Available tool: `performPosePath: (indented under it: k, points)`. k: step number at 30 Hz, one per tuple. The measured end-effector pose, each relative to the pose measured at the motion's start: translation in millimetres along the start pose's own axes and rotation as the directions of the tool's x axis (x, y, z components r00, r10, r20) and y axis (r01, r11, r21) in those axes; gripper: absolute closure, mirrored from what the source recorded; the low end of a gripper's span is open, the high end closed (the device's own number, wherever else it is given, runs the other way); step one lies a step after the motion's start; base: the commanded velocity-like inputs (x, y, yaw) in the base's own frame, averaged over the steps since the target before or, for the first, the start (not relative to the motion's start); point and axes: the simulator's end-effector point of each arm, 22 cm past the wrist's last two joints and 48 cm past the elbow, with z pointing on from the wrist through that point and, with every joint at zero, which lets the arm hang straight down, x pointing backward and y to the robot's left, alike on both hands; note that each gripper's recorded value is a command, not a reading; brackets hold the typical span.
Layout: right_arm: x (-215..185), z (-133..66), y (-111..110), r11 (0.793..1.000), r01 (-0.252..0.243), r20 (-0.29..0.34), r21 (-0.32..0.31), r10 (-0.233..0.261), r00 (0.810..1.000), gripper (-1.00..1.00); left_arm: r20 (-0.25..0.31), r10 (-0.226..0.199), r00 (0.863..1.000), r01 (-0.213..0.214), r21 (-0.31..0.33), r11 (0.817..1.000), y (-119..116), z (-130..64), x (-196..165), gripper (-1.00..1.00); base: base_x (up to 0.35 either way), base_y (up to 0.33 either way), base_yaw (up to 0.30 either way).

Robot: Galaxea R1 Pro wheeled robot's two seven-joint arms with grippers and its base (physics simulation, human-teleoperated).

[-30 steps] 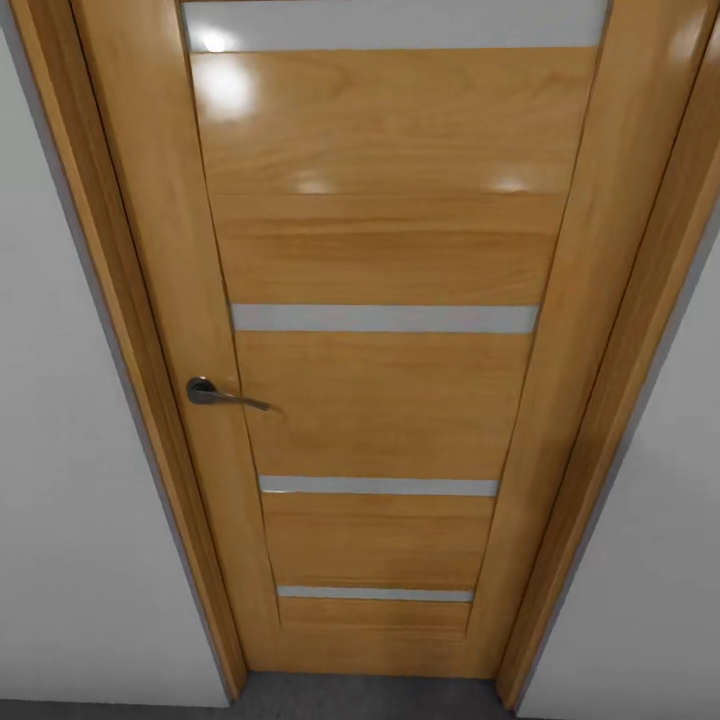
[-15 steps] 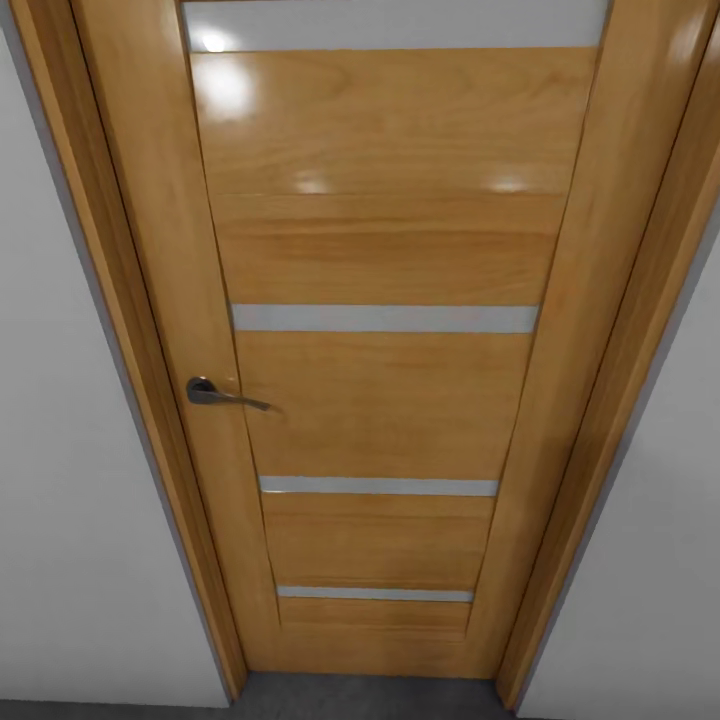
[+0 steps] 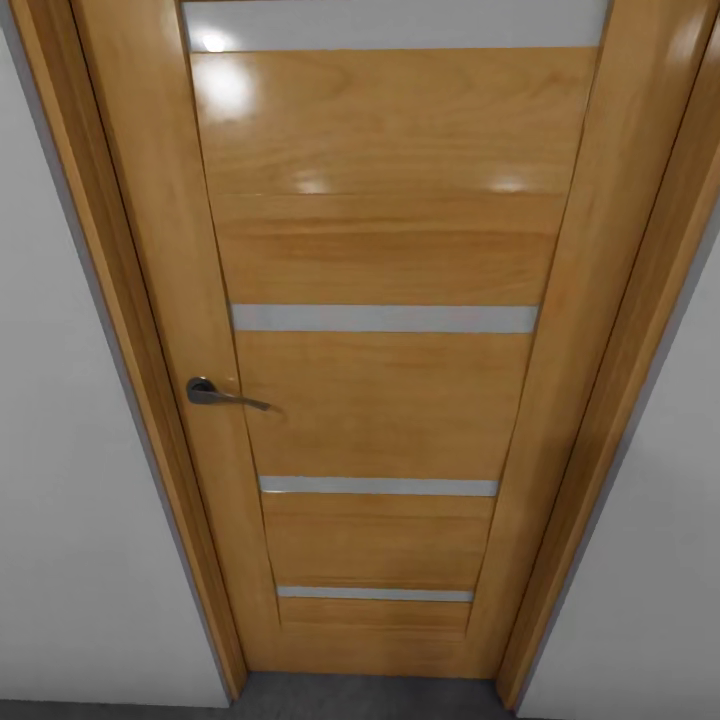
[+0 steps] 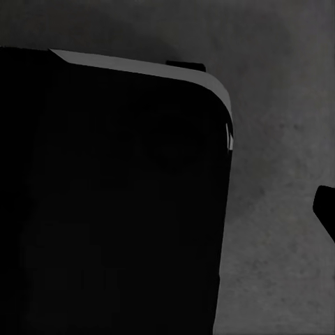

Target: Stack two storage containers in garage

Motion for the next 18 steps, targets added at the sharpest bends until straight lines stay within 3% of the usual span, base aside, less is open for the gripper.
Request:
performPosePath:
  k: [4,14,18]
  points:
    - [-1,0.3,-3,1.000,0.016,-0.002,0.001,-0.016,1.000,-1.00,-0.001,-0.001,1.000,0.001,0.001,1.000,-1,0.0,1,-1.00,0.000,0.000,0.000]
    - [-172,-1.4,-9,1.000,0.012,0.164,0.028,-0.017,0.986,-1.00,-0.002,0.001,1.000,-0.001,0.001,1.000,-1,0.0,1,-1.00,0.000,0.000,0.000]
    - [-204,-3.5,-8,0.999,0.011,0.189,0.031,-0.017,0.982,-1.00,-0.002,0.001,1.000,-0.001,0.000,1.000,0,0.0,1,-1.00,0.000,0.000,0.000]
